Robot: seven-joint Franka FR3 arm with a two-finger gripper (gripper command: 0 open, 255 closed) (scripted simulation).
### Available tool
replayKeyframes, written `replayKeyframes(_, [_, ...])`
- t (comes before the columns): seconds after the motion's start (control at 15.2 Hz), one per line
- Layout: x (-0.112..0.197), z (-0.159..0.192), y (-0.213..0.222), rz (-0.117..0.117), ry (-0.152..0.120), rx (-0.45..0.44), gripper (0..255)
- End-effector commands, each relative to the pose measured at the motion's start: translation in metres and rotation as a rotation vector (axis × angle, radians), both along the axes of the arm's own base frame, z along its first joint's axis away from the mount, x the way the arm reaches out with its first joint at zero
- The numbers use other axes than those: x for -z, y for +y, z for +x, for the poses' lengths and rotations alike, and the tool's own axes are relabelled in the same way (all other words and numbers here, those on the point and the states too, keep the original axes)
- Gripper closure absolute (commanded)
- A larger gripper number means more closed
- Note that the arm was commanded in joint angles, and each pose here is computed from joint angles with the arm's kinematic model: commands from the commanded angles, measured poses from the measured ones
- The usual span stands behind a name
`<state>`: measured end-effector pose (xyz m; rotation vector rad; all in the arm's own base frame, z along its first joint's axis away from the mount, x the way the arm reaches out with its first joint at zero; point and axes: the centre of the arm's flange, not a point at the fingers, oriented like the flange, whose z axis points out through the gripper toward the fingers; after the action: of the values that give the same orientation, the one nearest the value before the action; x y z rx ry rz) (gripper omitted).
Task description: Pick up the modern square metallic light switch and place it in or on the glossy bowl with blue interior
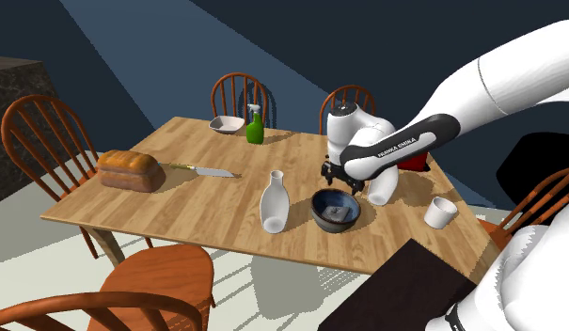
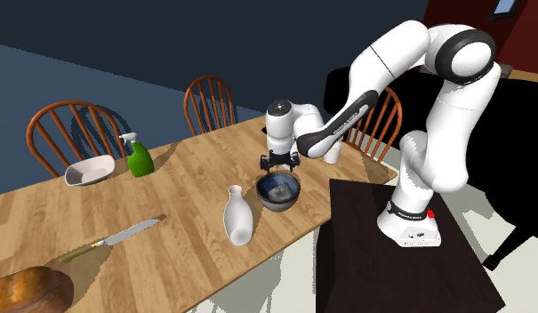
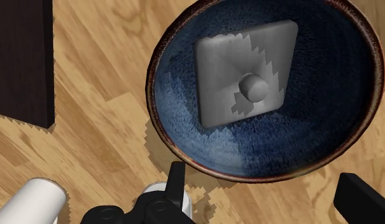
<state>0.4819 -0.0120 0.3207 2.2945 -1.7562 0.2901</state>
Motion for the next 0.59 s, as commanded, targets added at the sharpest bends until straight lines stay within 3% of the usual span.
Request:
replayKeyframes(0.0, [-0.0203,-0.0026,0.0059,0.000,0.001,0.001,0])
replayKeyframes(0.53, [-0.0302,-0.0027,0.0090,0.000,0.001,0.001,0])
